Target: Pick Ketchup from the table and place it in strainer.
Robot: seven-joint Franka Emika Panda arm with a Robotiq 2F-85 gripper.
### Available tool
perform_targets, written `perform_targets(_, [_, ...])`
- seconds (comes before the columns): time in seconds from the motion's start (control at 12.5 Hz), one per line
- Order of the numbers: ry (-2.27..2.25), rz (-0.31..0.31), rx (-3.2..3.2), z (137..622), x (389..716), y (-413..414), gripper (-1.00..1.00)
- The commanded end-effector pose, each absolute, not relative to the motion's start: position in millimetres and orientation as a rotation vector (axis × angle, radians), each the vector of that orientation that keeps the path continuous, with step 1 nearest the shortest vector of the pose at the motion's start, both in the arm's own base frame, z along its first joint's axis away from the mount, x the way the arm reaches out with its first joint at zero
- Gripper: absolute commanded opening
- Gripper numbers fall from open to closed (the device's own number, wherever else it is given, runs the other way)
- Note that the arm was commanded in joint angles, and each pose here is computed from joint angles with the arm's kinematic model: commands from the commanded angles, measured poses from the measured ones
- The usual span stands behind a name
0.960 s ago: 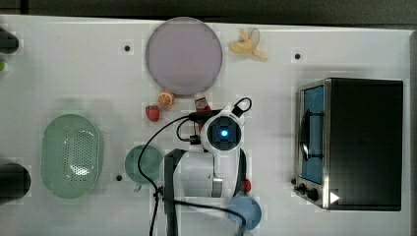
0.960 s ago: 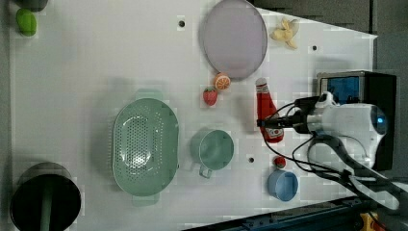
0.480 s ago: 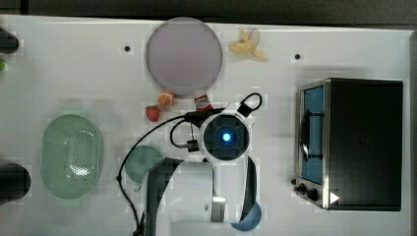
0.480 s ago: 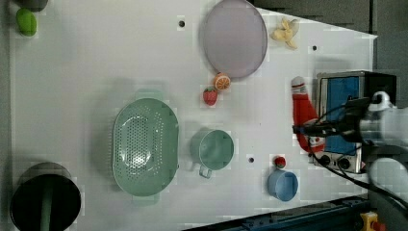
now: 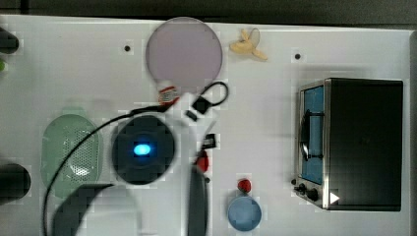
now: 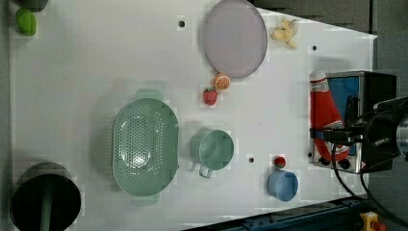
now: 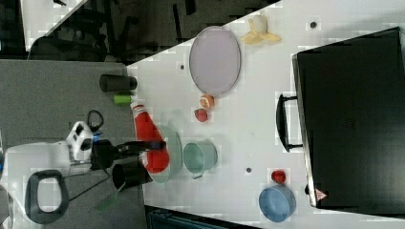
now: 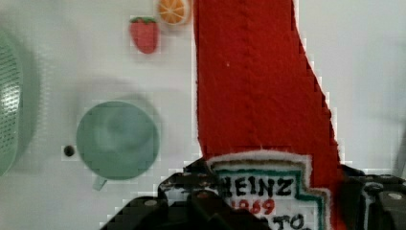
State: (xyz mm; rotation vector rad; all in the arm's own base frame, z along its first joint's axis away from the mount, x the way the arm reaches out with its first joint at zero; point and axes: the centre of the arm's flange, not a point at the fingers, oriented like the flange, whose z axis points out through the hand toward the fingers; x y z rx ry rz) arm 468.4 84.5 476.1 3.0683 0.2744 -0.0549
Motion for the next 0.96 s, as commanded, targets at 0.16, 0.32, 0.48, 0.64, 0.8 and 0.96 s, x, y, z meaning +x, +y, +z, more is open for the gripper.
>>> perform_targets(0.16, [0.152,-0.102,3.071,461,458,161,0.26])
perform_targets(0.32, [0.071,-0.065,3.071,453,451,199,0.26])
perform_targets(0.48, [0.096,0.005,3.094,440,446,243,0.26])
perform_targets(0.64, [0.04,0.04,3.137,420,441,281,0.26])
perform_targets(0.8, [-0.085,0.017,3.182,394,435,313,0.26])
perform_targets(0.96, [-0.192,-0.013,3.242,368,428,342,0.26])
